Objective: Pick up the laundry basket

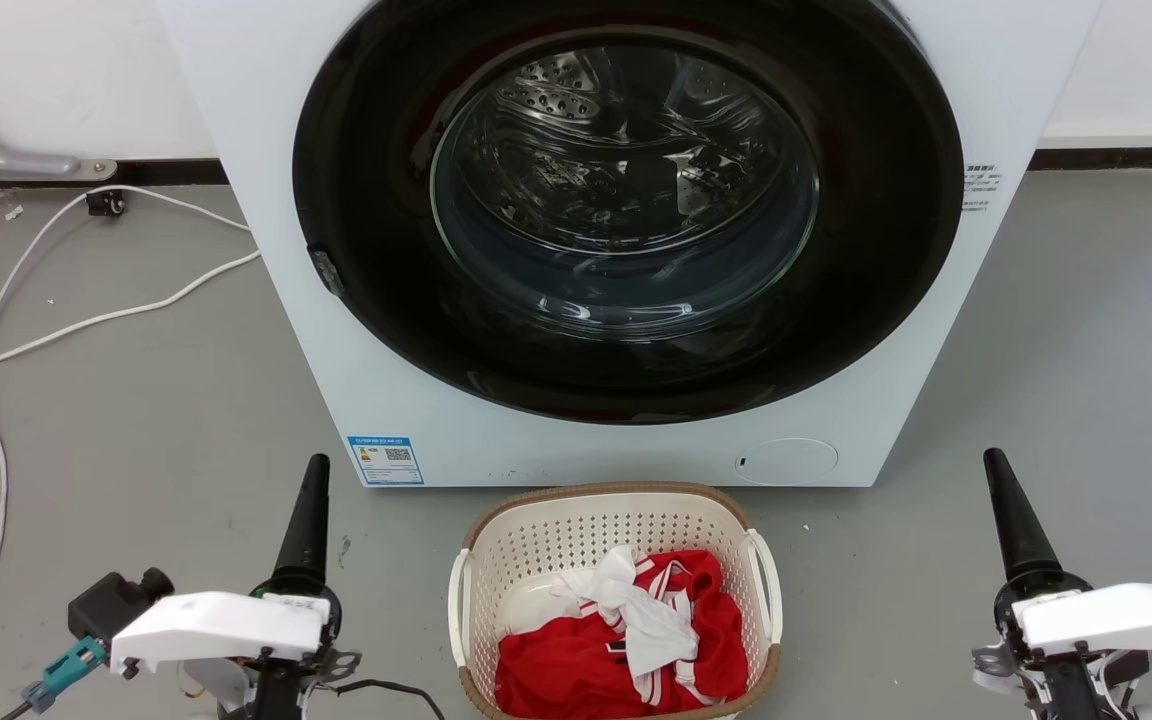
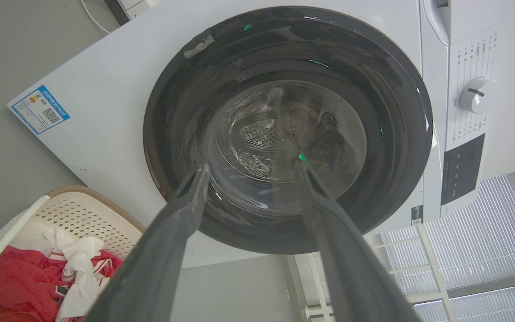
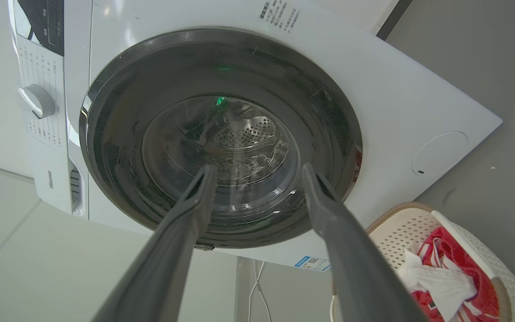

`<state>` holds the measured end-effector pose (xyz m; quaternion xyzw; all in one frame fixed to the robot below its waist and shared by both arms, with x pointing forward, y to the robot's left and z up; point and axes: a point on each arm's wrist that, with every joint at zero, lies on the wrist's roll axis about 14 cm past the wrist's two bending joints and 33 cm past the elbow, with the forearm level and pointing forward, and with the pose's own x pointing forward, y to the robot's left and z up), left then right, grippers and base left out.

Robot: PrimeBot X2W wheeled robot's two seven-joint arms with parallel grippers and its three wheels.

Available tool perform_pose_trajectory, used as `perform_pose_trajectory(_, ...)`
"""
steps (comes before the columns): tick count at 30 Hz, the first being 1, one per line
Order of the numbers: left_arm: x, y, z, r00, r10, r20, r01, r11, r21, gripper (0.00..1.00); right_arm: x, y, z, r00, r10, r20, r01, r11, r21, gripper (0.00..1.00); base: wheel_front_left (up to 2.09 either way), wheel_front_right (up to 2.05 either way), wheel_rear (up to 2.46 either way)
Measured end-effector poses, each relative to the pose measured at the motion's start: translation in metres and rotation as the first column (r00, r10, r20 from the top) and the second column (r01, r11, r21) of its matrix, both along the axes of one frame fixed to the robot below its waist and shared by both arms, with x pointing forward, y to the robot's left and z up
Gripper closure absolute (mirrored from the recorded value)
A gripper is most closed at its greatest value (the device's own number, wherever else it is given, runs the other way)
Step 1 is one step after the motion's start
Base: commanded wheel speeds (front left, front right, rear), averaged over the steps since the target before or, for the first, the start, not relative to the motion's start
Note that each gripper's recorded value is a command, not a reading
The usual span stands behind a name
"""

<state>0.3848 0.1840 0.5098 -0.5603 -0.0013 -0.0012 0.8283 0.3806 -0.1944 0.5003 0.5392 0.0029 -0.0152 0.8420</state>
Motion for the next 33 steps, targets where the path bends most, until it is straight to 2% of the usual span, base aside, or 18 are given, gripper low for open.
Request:
perform_pose_trajectory(5,0.001,-0.006,0.004,1.0,-0.009,0.007,0.008,0.995,0.104,0.0,0.001,0.003,0.004,1.0,0.012,0.01,-0.011,0.991,-0.133,0.0,0.0,0.0,0.0)
perform_pose_trajectory(11,0.001,-0.012,0.005,1.0,-0.02,0.009,0.018,0.977,0.212,0.0,0.001,0.008,0.008,0.999,0.029,0.024,-0.022,0.961,-0.275,0.0,0.0,0.0,0.0)
perform_pose_trajectory(19,0.001,-0.018,0.005,0.999,-0.029,0.015,0.022,0.944,0.33,0.0,0.0,0.015,0.008,0.998,0.054,0.026,-0.038,0.908,-0.416,0.0,0.0,0.0,0.0)
perform_pose_trajectory(33,-0.001,-0.025,0.003,0.999,-0.04,0.02,0.024,0.855,0.518,0.0,-0.001,0.023,0.009,0.996,0.082,0.038,-0.043,0.803,-0.594,0.0,0.0,0.0,0.0)
